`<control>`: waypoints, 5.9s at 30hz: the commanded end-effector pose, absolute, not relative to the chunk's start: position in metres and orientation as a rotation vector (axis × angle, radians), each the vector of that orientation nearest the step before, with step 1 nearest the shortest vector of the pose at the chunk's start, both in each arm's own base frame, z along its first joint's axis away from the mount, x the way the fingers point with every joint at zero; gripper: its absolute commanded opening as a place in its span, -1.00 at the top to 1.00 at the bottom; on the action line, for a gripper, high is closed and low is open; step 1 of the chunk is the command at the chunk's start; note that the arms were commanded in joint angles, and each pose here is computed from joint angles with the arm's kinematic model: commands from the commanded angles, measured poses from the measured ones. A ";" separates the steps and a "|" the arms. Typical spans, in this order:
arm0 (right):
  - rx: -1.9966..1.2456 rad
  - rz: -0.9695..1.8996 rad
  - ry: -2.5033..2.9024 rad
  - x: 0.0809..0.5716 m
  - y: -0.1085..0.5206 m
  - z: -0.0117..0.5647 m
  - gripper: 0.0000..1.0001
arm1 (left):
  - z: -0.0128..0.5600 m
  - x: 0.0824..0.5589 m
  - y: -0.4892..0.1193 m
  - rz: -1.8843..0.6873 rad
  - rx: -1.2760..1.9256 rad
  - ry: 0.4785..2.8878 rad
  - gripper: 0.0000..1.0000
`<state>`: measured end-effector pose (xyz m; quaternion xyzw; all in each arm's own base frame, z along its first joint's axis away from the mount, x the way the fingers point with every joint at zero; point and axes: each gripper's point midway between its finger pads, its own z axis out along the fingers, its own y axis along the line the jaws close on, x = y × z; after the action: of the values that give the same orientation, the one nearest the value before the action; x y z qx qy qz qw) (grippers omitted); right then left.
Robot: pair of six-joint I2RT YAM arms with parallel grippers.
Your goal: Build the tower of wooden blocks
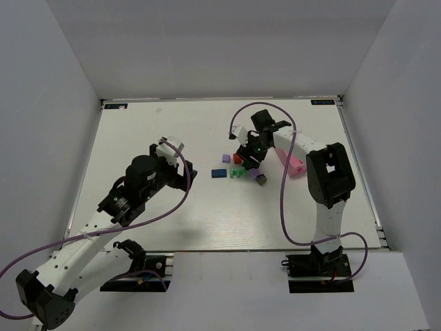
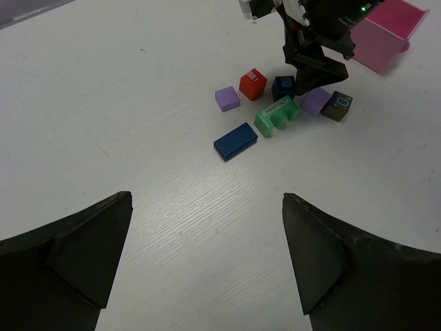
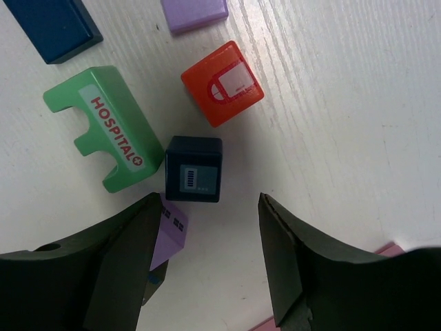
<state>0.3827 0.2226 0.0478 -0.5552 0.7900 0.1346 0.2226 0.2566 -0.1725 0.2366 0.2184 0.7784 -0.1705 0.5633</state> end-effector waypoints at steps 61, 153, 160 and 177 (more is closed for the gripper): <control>-1.569 0.401 2.056 0.408 0.245 0.053 0.44 | 0.234 0.258 -0.173 -0.400 0.512 1.837 -0.99; -1.943 0.473 1.795 0.354 0.336 0.062 0.61 | 0.248 0.256 -0.165 -0.384 0.499 1.789 -0.99; -1.947 0.481 1.795 0.355 0.335 0.061 0.56 | 0.248 0.256 -0.165 -0.384 0.499 1.789 -0.99; -1.956 0.487 1.803 0.355 0.334 0.056 0.43 | 0.248 0.256 -0.165 -0.384 0.499 1.789 -0.99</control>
<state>0.3485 0.3297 0.0491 -0.7011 0.6588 0.1755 0.2089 0.2561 -0.1680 0.2429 0.2167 0.7721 -0.1663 0.5738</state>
